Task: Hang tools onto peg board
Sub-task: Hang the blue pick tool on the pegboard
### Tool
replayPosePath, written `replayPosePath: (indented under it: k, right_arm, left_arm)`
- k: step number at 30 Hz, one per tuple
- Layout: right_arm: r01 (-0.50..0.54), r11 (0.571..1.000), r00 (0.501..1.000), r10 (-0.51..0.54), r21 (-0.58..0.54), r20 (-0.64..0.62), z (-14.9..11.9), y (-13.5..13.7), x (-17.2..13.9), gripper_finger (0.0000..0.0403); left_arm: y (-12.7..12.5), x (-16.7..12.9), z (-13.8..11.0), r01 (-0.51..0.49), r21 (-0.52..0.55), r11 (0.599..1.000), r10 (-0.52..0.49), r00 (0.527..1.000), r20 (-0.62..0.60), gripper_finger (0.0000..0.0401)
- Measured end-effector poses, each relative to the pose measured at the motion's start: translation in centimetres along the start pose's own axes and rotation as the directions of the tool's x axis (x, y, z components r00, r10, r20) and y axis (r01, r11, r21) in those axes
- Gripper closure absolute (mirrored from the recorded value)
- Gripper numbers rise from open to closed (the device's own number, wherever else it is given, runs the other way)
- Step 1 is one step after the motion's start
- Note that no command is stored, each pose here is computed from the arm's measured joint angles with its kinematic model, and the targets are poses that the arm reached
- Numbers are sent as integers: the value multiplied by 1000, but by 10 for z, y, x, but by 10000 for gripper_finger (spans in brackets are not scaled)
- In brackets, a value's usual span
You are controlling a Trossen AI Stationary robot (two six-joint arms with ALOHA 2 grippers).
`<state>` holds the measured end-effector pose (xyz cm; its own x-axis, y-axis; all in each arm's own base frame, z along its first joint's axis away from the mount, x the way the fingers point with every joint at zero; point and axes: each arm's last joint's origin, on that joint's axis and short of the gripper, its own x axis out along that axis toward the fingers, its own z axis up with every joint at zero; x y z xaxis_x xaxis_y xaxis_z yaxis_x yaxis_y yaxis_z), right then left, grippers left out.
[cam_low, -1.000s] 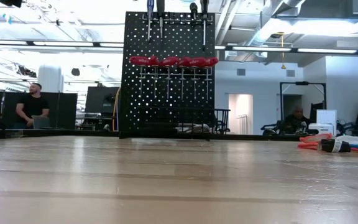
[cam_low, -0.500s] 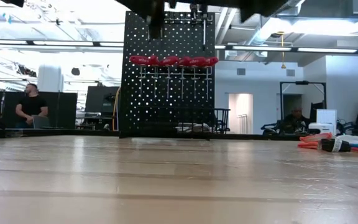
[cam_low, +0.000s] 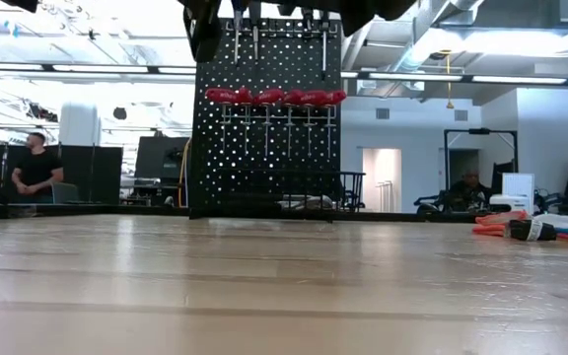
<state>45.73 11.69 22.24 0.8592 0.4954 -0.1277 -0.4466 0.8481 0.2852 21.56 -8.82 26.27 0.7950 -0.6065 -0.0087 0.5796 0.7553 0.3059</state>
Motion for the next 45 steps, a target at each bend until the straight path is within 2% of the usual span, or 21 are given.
replayPosePath:
  k: [3, 5, 9, 12, 15, 19, 21, 24, 27, 29, 31, 34, 38, 45]
  right_arm:
    - [3, 999, 1000, -4, -46, -15, -2, 0, 0, 387]
    - [26, 998, 1000, -26, -56, -15, -3, 0, 0, 390]
    - [171, 985, 985, -170, -23, 40, 6, 4, -4, 389]
    - [268, 963, 958, -262, -35, 113, 25, 13, -12, 394]
    - [362, 932, 925, -358, -9, 130, 37, 19, -21, 395]
    - [464, 885, 874, -465, 42, 141, 51, 23, -33, 395]
    - [483, 874, 860, -485, 55, 161, 65, 22, -44, 395]
    - [537, 841, 824, -540, 70, 170, 83, 10, -63, 395]
    - [609, 787, 777, -617, 100, 123, 99, -11, -90, 395]
    - [655, 741, 737, -670, 148, 88, 110, -27, -113, 395]
    - [672, 714, 718, -693, 196, 61, 118, -46, -133, 395]
    - [648, 715, 736, -677, 264, 26, 123, -76, -154, 395]
    - [625, 709, 750, -661, 327, -1, 125, -105, -177, 394]
    - [661, 667, 722, -690, 343, -50, 125, -116, -194, 393]
  left_arm:
    - [0, 0, -1, -26, -6, 1000, 26, 1000, -17, 396]
    - [1, 0, -2, -62, -18, 998, 61, 997, -37, 389]
    - [4, -8, 2, -177, -14, 984, 175, 981, -88, 352]
    - [5, -20, 6, -292, -27, 956, 285, 946, -156, 320]
    - [6, -36, 12, -383, -22, 924, 370, 906, -207, 297]
    - [2, -54, 11, -451, -48, 891, 418, 858, -298, 288]
    - [1, -59, 9, -471, -69, 880, 423, 840, -338, 288]
    - [-4, -63, -2, -482, -124, 867, 404, 827, -391, 290]
    - [-12, -62, -23, -482, -163, 861, 373, 815, -443, 290]
    - [-17, -60, -34, -485, -187, 854, 371, 820, -436, 290]
    - [-22, -59, -46, -485, -219, 847, 366, 830, -422, 290]
    - [-30, -57, -64, -478, -240, 845, 357, 838, -412, 290]
    - [-34, -57, -75, -479, -255, 840, 362, 845, -394, 290]
    - [-34, -56, -76, -479, -254, 840, 359, 843, -399, 290]
